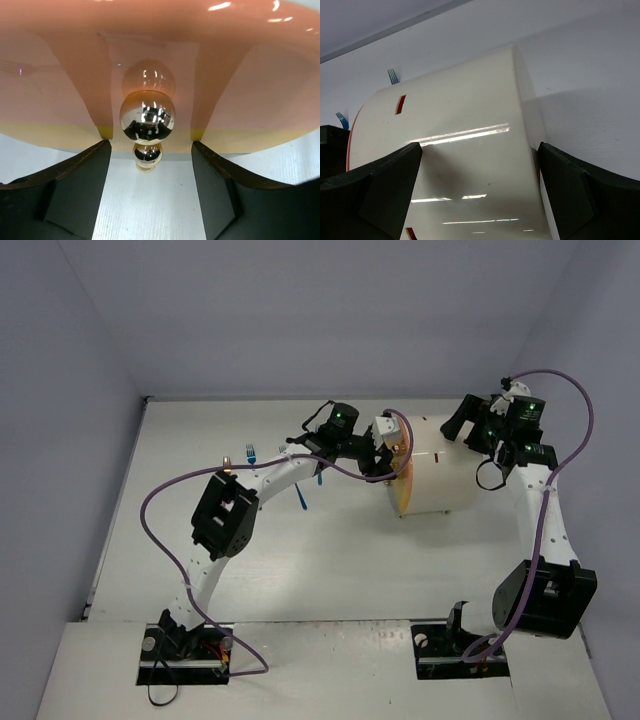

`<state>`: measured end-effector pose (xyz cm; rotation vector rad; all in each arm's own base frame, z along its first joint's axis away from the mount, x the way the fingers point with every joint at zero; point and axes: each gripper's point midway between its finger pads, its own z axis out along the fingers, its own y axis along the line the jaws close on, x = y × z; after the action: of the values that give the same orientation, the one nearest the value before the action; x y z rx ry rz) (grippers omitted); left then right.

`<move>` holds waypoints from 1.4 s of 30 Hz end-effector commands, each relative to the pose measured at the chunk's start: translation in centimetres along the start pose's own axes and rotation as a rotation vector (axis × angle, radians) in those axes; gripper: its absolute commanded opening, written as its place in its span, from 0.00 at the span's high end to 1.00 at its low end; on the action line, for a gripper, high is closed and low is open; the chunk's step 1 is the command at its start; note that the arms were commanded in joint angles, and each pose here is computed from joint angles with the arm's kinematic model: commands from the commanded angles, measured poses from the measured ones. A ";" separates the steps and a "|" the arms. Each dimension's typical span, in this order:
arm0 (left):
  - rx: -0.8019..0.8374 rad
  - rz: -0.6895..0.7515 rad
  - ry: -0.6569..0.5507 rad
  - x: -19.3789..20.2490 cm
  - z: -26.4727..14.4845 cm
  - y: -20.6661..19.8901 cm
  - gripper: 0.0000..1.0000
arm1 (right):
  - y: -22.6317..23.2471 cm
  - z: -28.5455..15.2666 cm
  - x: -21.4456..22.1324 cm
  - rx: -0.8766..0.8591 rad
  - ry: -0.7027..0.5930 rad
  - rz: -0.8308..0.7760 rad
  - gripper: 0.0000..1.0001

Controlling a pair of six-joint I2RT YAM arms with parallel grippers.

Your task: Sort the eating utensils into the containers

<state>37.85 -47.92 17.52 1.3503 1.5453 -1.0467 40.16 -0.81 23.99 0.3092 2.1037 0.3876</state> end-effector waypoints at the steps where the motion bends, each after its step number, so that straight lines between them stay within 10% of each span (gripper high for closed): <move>1: 0.002 0.119 -0.144 -5.6 0.1 0.1 0.38 | 2.6 -0.7 0.7 -0.096 0.017 -0.010 0.02; 20: -0.191 -0.032 -0.161 -3.8 -7.0 2.8 0.34 | 1.3 -3.8 -1.2 0.046 -0.109 -0.006 0.00; 37: -0.162 -1.155 -0.209 -0.8 -2.4 0.0 0.39 | -0.1 -5.8 -2.3 0.177 -0.169 -0.046 0.00; 42: -0.174 -1.217 -0.221 0.6 -1.3 0.9 0.43 | 0.1 -6.1 -2.3 0.184 -0.173 -0.066 0.00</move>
<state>36.83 -45.31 14.08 0.1886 2.3119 -1.4888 36.12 -2.15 25.98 0.3975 2.0599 0.1729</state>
